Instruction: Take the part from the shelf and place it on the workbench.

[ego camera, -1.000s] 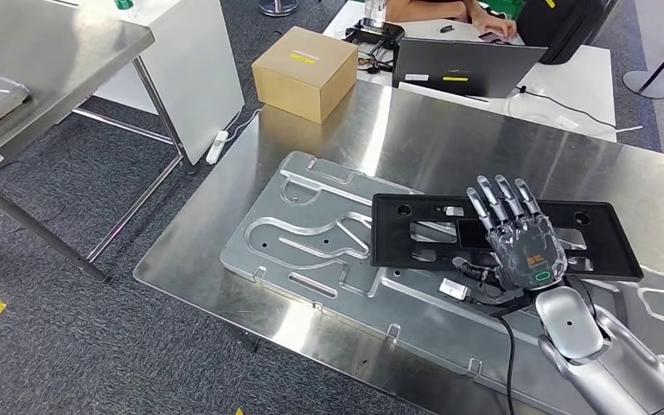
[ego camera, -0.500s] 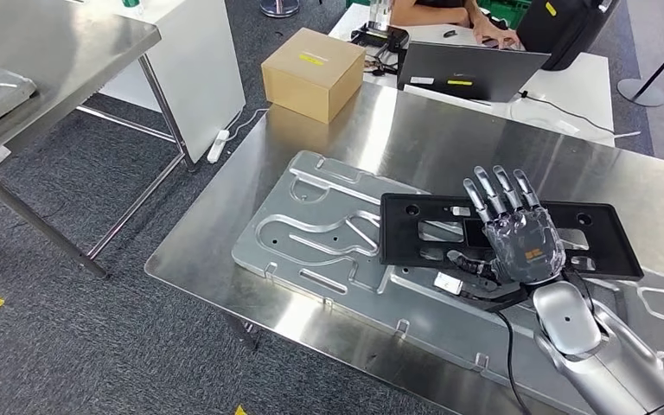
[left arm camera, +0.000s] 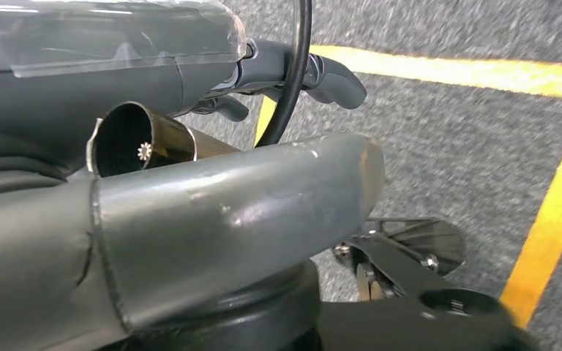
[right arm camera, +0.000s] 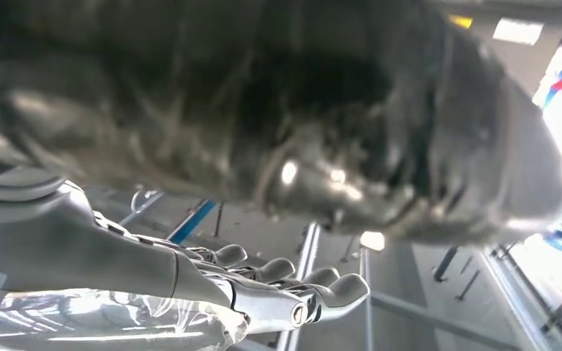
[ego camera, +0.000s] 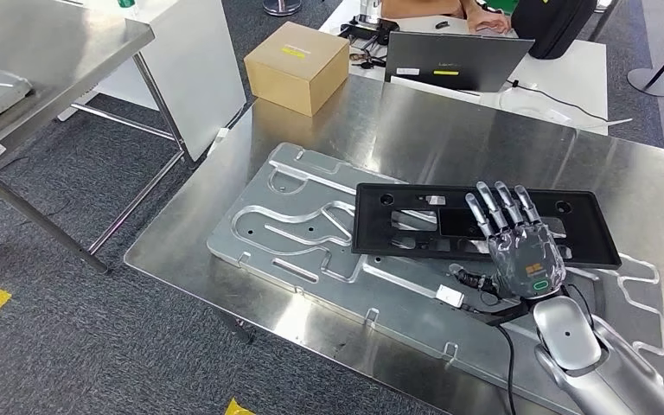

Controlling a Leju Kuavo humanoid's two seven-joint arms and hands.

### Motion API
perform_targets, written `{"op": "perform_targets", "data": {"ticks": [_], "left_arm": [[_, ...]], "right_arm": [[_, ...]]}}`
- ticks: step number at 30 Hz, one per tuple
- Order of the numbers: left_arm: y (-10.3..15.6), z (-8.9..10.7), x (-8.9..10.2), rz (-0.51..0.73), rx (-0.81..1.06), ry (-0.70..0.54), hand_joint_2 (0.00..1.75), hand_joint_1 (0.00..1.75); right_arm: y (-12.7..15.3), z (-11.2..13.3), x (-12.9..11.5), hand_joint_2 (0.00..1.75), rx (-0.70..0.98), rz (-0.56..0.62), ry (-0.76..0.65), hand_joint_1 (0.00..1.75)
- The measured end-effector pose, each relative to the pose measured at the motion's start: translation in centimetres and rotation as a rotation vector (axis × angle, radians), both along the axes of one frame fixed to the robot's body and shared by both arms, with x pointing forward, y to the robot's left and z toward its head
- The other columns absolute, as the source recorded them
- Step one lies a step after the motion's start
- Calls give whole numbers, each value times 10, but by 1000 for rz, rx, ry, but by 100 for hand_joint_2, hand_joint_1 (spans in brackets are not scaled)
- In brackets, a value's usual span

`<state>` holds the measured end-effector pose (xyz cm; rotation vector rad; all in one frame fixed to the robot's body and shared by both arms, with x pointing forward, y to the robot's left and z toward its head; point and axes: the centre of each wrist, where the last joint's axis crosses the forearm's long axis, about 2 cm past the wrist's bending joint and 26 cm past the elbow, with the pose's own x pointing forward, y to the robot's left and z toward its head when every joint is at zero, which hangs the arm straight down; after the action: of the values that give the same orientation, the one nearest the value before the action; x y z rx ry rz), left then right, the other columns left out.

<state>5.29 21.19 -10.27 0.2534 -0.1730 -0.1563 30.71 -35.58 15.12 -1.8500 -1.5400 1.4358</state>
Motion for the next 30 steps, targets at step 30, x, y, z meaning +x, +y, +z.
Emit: {"op": "perform_targets", "data": {"ticks": [30], "left_arm": [[-3,0,-1,0,7,15,0,0]], "right_arm": [[-12,-13,-19,0,17,-63,28,0]]}}
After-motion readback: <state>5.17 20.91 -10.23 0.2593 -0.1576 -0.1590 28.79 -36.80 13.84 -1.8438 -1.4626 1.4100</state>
